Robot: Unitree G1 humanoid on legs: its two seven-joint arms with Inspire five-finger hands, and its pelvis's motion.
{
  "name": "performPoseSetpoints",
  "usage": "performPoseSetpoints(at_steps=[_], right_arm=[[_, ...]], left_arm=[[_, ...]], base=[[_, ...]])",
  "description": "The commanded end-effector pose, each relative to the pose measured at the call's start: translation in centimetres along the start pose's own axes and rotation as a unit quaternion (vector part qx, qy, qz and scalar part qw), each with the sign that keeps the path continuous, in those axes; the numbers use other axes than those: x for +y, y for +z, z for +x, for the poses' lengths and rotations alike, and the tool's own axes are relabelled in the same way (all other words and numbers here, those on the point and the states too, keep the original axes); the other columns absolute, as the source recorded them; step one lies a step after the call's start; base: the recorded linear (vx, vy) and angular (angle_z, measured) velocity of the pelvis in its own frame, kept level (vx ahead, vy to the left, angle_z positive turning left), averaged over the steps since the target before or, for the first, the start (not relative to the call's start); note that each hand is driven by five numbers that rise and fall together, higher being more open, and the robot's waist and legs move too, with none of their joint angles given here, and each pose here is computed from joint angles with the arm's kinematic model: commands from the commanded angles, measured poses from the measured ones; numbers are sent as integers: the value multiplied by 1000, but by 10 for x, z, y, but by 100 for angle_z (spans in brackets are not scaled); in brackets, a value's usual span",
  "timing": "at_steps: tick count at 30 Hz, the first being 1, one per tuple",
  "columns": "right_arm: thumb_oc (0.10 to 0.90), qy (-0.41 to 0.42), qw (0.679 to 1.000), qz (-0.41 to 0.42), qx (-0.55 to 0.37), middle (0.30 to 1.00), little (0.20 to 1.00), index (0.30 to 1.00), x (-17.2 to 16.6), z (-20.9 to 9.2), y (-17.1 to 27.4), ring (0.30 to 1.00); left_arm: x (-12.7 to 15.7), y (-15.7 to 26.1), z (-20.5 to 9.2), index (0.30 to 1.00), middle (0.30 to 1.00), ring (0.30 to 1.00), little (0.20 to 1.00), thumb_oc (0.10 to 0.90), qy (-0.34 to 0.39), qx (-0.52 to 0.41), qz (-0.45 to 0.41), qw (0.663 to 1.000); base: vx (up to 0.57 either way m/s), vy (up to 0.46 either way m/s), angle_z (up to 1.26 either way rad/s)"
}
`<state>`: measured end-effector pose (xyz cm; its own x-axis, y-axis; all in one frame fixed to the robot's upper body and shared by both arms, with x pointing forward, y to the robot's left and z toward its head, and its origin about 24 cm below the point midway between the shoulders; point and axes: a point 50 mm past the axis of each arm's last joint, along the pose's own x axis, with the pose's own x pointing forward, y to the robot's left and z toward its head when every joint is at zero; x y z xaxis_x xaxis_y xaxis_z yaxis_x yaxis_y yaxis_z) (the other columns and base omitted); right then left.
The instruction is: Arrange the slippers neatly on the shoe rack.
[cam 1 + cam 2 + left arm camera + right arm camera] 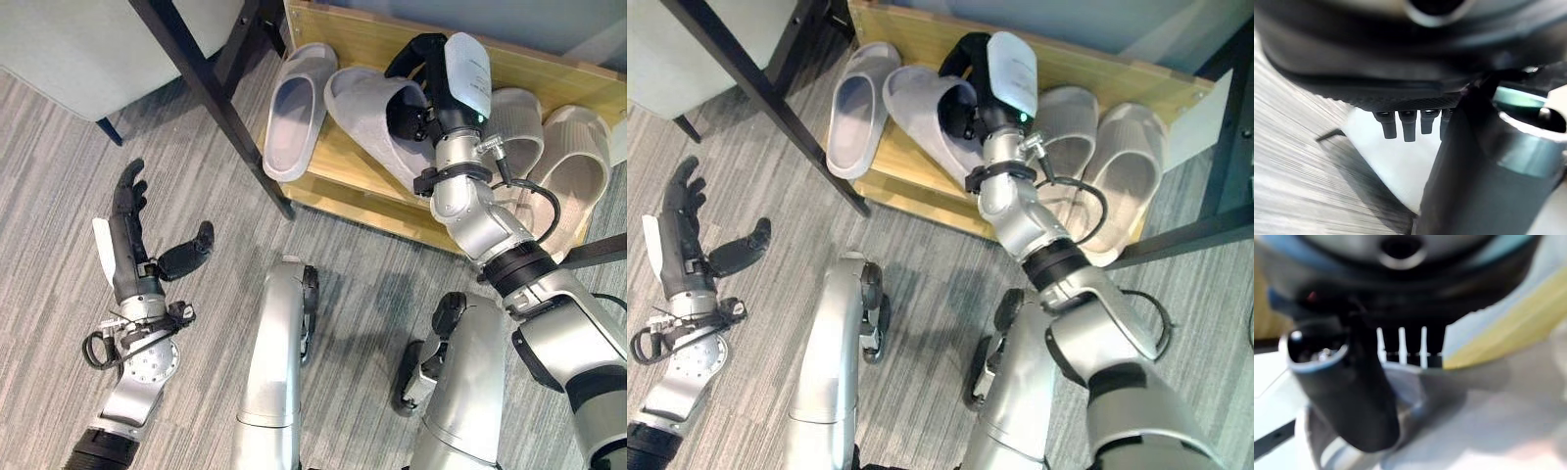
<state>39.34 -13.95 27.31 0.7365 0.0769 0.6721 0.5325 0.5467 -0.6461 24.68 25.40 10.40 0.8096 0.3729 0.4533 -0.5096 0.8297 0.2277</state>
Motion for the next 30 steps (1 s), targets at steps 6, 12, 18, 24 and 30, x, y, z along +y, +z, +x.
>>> performPoseSetpoints(at_steps=[6, 12, 18, 24, 30], right_arm=[[400, -101, 985, 34, -133, 300, 300, 300, -43, 60, 103, 300], [400, -116, 989, 4, -92, 300, 300, 300, -55, 67, 79, 300], [400, -122, 988, -29, -86, 300, 300, 300, -57, 71, 79, 300], [400, -128, 991, -28, -36, 300, 300, 300, -58, 71, 56, 300], [400, -156, 987, 33, -19, 300, 300, 300, -61, 68, 50, 300]], left_arm=[[3, 7, 17, 900, 900, 900, 900, 800, 27, -53, 10, 998], [6, -4, 16, 900, 900, 900, 900, 800, 28, -28, 13, 999], [1, -17, 16, 900, 900, 900, 900, 800, 30, 5, 18, 999], [-5, -23, 14, 900, 900, 900, 900, 800, 34, 28, 6, 999], [-8, -28, 10, 900, 900, 900, 900, 800, 38, 51, -15, 998]], base=[[56, 36, -8], [7, 7, 0], [-3, 3, -1], [-3, 1, -1], [-5, 0, 0]])
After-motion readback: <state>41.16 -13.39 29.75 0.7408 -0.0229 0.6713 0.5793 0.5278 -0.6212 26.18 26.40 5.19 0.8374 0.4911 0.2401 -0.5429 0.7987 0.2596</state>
